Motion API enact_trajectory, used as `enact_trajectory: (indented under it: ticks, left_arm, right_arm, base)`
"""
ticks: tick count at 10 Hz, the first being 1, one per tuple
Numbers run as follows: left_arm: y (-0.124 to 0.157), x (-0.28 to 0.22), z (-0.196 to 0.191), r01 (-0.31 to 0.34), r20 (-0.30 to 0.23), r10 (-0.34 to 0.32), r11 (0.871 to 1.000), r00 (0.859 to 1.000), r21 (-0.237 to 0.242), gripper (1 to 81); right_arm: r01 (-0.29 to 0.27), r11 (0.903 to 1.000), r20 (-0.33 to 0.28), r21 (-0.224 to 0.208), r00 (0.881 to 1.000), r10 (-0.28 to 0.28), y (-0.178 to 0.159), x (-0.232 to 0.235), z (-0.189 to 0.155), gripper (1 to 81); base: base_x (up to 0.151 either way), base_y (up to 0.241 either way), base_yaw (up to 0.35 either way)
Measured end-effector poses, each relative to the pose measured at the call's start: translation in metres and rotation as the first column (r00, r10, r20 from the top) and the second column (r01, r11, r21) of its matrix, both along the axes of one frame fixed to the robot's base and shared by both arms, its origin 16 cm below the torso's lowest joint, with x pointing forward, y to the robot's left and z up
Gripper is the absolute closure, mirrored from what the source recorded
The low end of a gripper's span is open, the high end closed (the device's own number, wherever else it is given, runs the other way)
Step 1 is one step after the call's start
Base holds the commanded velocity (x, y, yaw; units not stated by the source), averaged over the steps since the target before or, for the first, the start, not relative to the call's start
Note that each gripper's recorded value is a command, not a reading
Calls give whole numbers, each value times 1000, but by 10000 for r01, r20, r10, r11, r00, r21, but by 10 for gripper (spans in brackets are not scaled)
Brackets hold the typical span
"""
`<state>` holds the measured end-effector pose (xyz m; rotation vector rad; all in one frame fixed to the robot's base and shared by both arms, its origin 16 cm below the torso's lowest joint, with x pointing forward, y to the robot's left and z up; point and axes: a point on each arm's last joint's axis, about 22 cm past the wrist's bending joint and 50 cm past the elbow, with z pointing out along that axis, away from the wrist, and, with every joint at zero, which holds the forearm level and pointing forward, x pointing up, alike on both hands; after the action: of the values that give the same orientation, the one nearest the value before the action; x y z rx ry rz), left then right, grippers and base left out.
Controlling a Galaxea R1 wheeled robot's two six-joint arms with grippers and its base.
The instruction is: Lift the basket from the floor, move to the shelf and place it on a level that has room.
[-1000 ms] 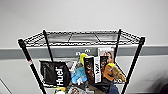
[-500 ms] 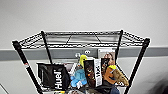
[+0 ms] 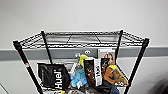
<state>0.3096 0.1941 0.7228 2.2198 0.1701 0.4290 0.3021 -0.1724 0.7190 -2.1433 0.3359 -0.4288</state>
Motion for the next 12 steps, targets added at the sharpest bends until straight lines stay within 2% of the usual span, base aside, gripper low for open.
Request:
enact_trajectory:
  ticks: [6, 9, 12]
  left_arm:
    - [-13, -25, 54, 628, 425, -600, 9958, 9973, -673, 811]
    - [-8, -25, 89, 621, 916, -539, 9941, 9943, -887, 811]
    - [-6, -15, 131, 801, 1564, -629, 9911, 9857, -1067, 811]
  right_arm:
    - [-315, 9979, 147, 571, 9994, 307, -4, -22, 52, 811]
    - [-419, 9955, 527, 851, 9979, 375, -4, -22, 85, 811]
    - [-609, 9919, 1106, 1114, 9927, 485, -3, -13, 126, 811]
  base:
    - [0, 0, 0]
    - [0, 0, 0]
    - [0, 0, 0]
